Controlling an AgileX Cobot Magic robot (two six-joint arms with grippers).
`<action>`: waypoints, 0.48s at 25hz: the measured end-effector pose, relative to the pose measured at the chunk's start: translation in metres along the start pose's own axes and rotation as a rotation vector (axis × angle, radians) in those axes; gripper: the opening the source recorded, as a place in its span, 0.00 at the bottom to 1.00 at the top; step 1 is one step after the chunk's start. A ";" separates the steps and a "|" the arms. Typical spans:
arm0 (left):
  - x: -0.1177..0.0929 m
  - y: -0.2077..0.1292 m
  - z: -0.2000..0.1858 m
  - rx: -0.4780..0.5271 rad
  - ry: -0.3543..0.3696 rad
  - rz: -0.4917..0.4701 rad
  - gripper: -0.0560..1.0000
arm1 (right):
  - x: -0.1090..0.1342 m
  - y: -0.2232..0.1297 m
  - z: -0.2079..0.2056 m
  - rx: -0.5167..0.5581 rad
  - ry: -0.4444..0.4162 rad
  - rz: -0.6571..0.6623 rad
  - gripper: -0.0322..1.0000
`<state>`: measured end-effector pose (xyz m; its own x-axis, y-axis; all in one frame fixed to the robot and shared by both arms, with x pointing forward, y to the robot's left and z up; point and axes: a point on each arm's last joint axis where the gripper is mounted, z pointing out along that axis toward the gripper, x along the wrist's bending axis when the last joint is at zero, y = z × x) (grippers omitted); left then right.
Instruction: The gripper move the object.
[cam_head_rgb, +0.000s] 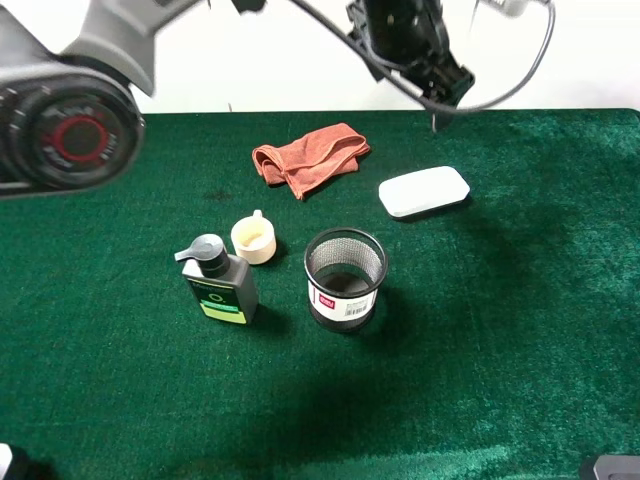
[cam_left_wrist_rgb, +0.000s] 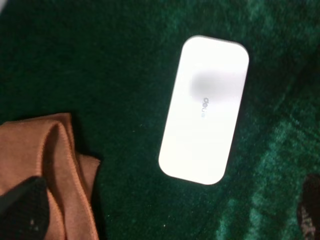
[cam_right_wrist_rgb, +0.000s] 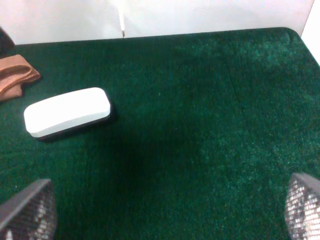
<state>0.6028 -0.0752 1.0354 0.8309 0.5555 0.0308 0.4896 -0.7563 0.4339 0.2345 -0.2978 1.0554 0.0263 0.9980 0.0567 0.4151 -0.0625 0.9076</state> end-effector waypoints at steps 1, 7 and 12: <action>0.000 0.000 -0.007 -0.005 0.005 -0.001 0.99 | 0.000 0.000 0.000 0.000 0.000 0.000 0.70; -0.003 -0.015 -0.037 0.043 0.013 0.001 0.99 | 0.000 0.000 0.000 0.000 0.000 0.000 0.70; -0.003 -0.045 -0.081 0.094 0.027 -0.008 0.99 | 0.000 0.000 0.000 0.000 0.000 0.000 0.70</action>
<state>0.5569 -0.0149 1.0883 0.8201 0.5698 0.0523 0.5199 -0.7802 0.3477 0.2345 -0.2978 1.0554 0.0263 0.9980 0.0567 0.4151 -0.0625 0.9076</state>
